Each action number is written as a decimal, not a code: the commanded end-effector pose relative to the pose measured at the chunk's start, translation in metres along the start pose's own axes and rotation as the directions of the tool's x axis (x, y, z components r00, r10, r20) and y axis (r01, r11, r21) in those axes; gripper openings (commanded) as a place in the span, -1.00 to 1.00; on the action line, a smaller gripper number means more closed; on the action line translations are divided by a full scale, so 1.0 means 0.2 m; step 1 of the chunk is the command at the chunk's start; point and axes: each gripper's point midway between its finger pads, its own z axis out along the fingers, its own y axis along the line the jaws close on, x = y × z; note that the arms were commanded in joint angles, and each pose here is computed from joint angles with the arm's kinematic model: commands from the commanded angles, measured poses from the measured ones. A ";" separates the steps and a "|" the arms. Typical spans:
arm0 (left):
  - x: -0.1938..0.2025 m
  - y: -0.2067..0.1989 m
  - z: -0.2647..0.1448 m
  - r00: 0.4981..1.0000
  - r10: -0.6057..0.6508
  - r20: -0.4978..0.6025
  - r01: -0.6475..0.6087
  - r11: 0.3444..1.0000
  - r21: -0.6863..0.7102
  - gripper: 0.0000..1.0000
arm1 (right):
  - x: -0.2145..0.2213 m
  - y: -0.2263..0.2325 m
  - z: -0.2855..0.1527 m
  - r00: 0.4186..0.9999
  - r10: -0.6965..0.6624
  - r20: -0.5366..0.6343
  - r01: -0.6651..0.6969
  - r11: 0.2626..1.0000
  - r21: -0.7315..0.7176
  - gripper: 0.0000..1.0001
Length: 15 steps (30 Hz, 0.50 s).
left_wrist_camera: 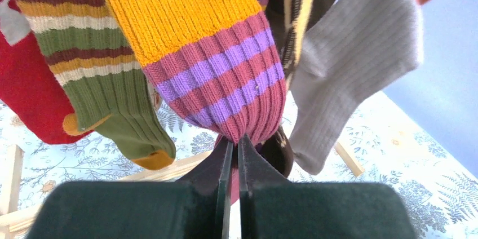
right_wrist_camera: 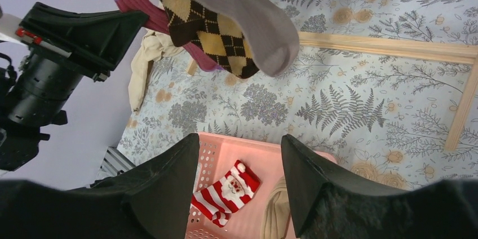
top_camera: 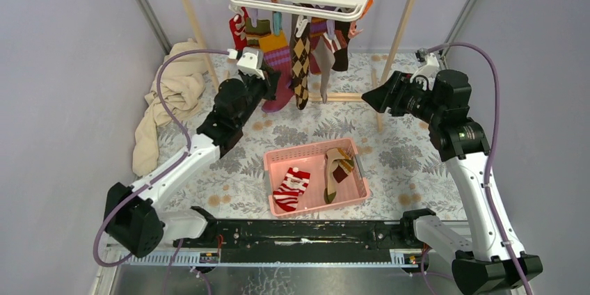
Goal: Remove the socks clipped to the hanger
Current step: Adjust the clothesline at the center of the board.
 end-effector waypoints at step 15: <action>-0.27 -0.12 -0.17 0.999 0.039 0.022 -0.039 0.999 0.014 -0.83 | -0.32 0.49 -0.08 0.994 0.019 0.104 0.025 0.912 -0.409 0.23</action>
